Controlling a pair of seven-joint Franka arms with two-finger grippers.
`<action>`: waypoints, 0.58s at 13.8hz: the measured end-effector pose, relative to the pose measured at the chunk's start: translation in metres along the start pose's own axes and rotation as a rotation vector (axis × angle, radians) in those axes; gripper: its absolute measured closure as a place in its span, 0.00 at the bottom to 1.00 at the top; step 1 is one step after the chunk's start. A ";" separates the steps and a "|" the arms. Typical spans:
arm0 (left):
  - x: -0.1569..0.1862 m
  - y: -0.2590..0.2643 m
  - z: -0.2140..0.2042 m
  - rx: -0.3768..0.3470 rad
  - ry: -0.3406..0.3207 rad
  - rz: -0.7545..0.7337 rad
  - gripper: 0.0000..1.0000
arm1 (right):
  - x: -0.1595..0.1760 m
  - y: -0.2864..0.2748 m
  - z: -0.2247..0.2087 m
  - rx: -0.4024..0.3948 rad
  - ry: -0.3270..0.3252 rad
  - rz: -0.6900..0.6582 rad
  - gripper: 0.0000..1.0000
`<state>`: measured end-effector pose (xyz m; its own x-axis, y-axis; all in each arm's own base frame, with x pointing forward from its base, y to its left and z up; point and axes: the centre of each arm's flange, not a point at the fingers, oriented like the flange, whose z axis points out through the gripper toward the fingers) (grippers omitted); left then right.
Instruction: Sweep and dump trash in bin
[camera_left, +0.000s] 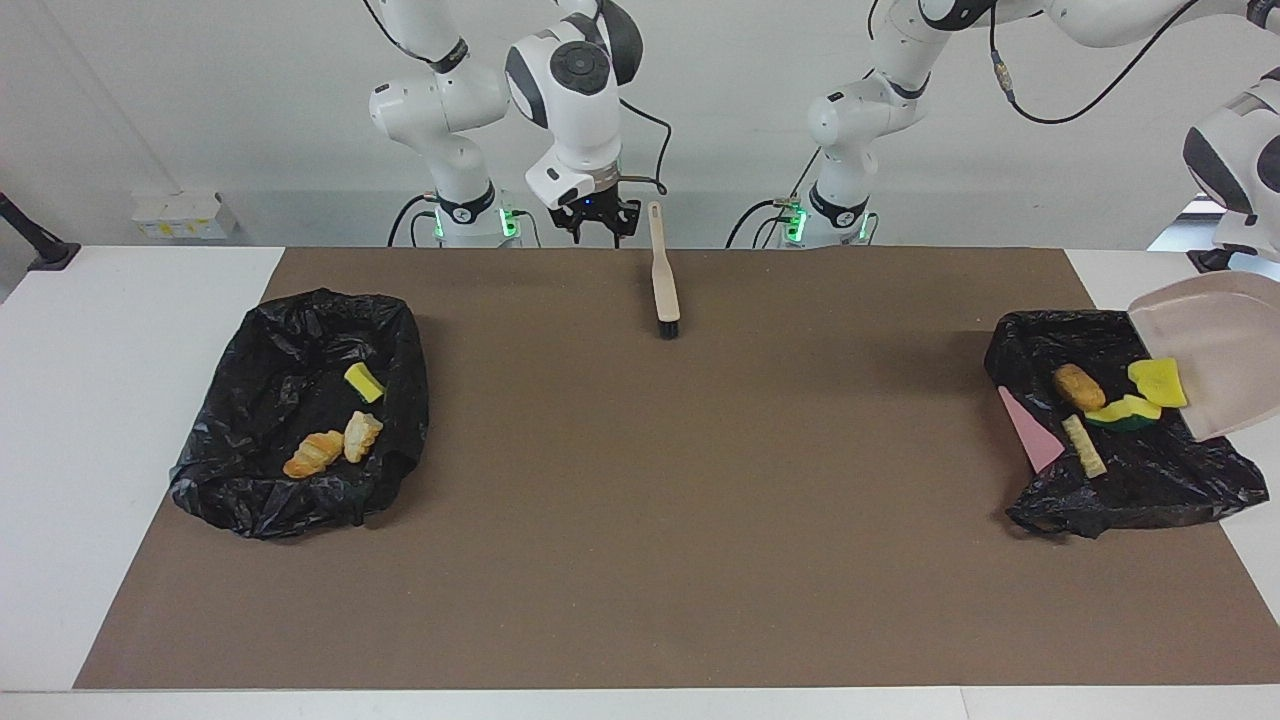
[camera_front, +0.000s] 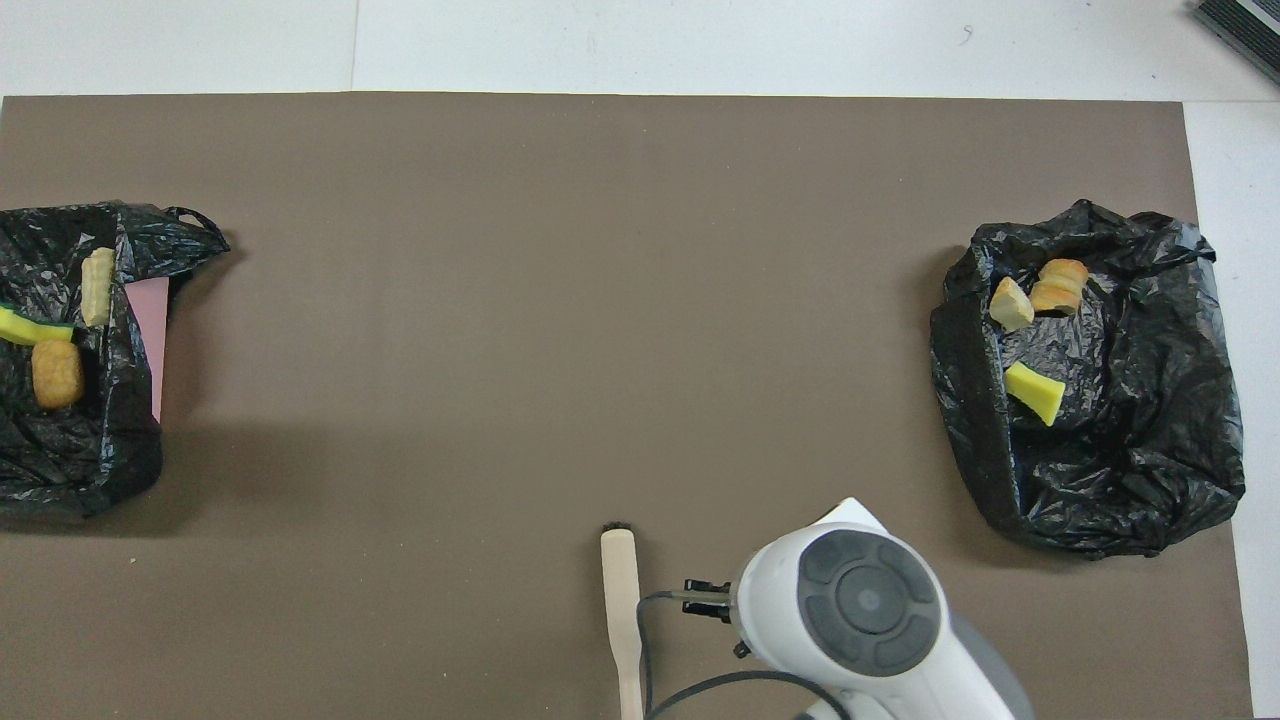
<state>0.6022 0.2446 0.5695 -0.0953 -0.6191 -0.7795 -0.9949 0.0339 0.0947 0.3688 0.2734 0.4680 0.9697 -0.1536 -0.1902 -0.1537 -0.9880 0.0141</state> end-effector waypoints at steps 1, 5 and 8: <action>-0.003 0.002 -0.002 0.001 -0.016 0.000 0.69 | 0.011 0.013 -0.016 0.010 0.006 -0.004 0.27; -0.008 0.004 -0.025 0.032 -0.029 -0.007 0.69 | 0.058 0.071 -0.076 0.049 0.057 0.018 0.15; 0.009 0.000 -0.048 0.067 0.084 -0.041 0.69 | 0.072 0.087 -0.106 0.046 0.098 0.017 0.04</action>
<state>0.6025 0.2018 0.5924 -0.0543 -0.6846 -0.7269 -0.9981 0.0576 0.0203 0.4455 0.1744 0.5591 0.9805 -0.1730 -0.0934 -0.1764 -0.9839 -0.0289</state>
